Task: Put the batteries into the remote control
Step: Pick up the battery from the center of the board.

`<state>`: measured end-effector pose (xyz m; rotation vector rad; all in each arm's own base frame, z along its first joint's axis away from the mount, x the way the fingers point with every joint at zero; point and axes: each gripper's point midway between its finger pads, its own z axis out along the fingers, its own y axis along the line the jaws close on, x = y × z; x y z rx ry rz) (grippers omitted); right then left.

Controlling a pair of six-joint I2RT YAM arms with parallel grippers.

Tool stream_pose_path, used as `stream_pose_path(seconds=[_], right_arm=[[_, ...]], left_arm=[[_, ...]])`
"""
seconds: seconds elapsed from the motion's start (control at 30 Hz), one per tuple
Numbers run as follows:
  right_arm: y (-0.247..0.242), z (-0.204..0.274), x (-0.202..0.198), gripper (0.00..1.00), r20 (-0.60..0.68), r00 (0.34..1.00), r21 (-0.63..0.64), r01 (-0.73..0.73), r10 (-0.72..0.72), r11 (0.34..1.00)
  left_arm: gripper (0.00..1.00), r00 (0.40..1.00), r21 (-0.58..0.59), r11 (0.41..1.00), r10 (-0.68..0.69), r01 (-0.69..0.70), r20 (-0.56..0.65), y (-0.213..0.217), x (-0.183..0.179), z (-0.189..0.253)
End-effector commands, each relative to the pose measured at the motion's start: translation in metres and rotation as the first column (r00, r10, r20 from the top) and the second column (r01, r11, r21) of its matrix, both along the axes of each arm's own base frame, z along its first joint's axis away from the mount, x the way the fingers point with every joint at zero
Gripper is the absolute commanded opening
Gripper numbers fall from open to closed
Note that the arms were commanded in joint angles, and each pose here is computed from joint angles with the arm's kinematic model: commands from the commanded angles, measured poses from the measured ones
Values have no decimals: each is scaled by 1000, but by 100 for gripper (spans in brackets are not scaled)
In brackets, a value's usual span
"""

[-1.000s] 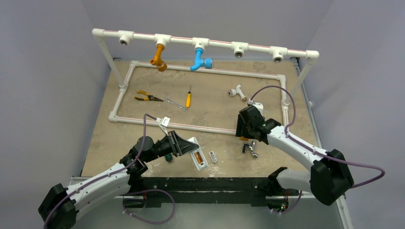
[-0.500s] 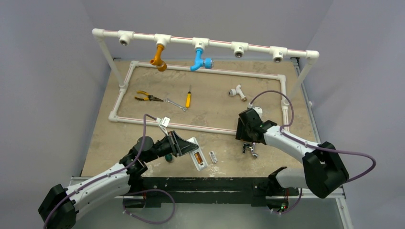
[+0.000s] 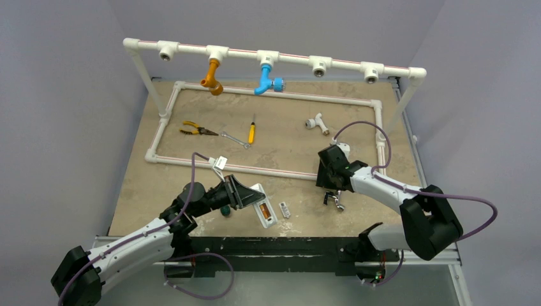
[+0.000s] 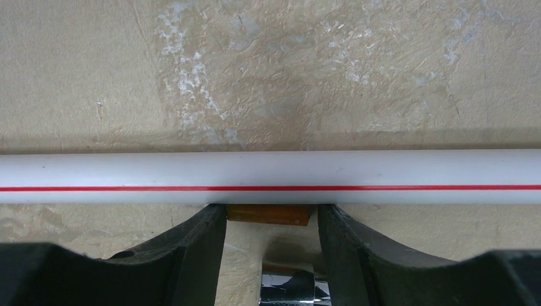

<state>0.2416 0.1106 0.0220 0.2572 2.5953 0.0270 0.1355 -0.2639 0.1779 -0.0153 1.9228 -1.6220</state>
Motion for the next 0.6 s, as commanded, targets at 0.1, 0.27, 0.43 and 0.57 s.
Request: stream_pose_path(seconds=[0.1, 0.27, 0.43, 0.57], right_arm=[[-2, -9, 6, 45, 1, 1000, -18, 20, -20, 1000], [-2, 1, 5, 36, 16, 999, -30, -47, 48, 998], [17, 15, 2, 33, 50, 988, 32, -145, 143, 989], [35, 22, -4, 31, 67, 983, 57, -176, 172, 983]], left_arm=[[0, 999, -51, 999, 2, 1, 47, -1, 0, 18], [0, 999, -49, 999, 3, 0, 45, -1, 0, 18], [0, 999, -47, 999, -2, 4, 43, -2, 1, 18], [0, 999, -49, 999, -8, 10, 45, -4, 1, 20]])
